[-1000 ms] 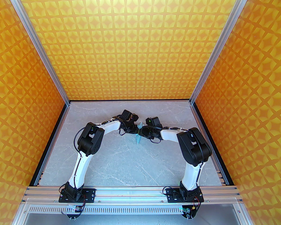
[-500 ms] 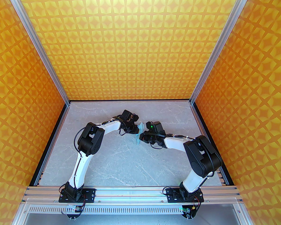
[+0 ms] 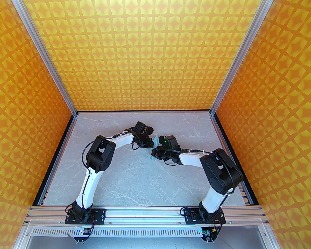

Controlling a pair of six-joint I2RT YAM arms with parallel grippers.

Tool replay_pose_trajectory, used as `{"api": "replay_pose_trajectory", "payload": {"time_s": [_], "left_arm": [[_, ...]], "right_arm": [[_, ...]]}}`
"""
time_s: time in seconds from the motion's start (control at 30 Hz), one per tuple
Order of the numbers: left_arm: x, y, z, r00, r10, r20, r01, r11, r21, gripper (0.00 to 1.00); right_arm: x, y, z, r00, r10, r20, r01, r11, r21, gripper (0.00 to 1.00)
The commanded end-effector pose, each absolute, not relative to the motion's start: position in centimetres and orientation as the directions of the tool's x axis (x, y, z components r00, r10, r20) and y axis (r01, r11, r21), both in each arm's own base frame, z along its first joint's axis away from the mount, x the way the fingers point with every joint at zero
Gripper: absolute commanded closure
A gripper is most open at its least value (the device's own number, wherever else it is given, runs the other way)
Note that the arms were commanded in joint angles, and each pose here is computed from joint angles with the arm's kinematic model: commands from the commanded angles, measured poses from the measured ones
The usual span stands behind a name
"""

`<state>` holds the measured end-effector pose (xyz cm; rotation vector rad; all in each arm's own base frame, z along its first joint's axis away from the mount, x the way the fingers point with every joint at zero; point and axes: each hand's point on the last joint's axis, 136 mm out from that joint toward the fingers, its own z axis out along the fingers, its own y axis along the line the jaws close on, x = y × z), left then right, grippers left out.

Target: Fold a paper plane with a square sheet of paper (fold left side to right side)

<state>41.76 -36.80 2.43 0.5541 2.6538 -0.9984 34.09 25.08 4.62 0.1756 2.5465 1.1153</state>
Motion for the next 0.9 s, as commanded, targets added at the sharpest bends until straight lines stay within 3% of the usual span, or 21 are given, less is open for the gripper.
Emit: {"api": "replay_pose_trajectory", "payload": {"time_s": [0.0,0.87], "left_arm": [[41.3,-37.1,2.2,-0.895,0.279,-0.349,0.44,0.684,-0.582,0.9],[40.8,-37.4,2.8,-0.896,0.268,-0.355,0.437,0.679,-0.59,0.89]], "right_arm": [[33.4,24.9,3.8,-0.933,0.252,-0.258,-0.014,0.689,0.724,0.94],[32.0,23.7,1.7,-0.943,0.221,-0.25,0.002,0.754,0.656,0.93]]}}
